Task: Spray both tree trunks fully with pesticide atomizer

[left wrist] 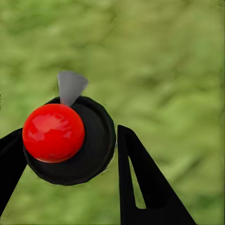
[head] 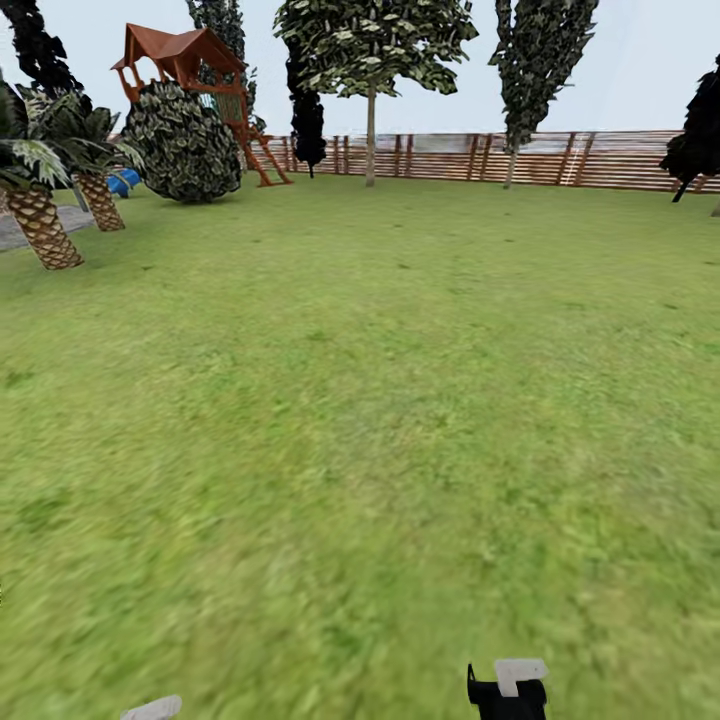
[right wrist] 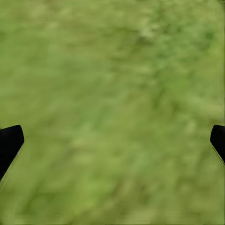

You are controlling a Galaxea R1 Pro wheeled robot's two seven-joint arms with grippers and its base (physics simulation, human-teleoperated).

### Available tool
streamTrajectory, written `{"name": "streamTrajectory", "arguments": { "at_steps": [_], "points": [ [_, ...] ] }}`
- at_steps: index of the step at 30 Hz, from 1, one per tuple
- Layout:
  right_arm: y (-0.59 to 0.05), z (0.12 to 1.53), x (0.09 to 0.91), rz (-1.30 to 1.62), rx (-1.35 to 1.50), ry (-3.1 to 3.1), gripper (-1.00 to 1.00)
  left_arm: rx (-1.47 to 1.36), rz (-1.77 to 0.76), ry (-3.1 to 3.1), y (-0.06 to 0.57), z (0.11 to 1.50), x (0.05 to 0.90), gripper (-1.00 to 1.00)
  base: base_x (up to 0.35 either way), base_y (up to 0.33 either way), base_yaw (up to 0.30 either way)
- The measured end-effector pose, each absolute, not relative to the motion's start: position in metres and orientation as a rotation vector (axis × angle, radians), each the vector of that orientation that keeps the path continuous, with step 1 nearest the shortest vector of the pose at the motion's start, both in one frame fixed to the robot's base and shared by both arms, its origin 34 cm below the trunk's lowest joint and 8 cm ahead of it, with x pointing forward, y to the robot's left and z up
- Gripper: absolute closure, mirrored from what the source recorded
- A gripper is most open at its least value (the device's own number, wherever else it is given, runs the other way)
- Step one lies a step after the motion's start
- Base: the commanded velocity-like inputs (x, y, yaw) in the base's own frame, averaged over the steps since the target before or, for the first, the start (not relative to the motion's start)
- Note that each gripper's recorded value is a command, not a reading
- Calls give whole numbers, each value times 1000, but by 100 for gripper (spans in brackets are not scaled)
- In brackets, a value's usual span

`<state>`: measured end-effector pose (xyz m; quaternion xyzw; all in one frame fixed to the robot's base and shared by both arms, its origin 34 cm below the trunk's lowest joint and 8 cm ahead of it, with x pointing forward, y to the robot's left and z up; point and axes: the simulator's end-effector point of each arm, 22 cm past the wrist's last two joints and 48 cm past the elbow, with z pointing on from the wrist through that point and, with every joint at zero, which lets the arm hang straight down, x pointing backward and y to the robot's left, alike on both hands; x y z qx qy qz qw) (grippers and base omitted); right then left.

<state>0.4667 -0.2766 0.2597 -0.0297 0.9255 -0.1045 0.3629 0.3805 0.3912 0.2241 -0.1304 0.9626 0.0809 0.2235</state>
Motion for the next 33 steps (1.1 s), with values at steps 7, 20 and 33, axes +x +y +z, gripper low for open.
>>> {"name": "streamTrajectory", "arguments": {
  "at_steps": [7, 20, 33],
  "points": [
    [-277, 263, 469, -269, -75, 2374, -100, -361, 223, 2648, 392, 227, 384, 100, 340, 0, 181],
    [-274, 266, 473, -263, -73, 2364, -100, -361, 225, 2638, 394, 230, 387, 100, 340, 0, 83],
    [-274, 272, 477, -263, -71, 2349, -100, -361, 224, 2623, 396, 234, 392, 100, 340, 39, -206]
  ]
}}
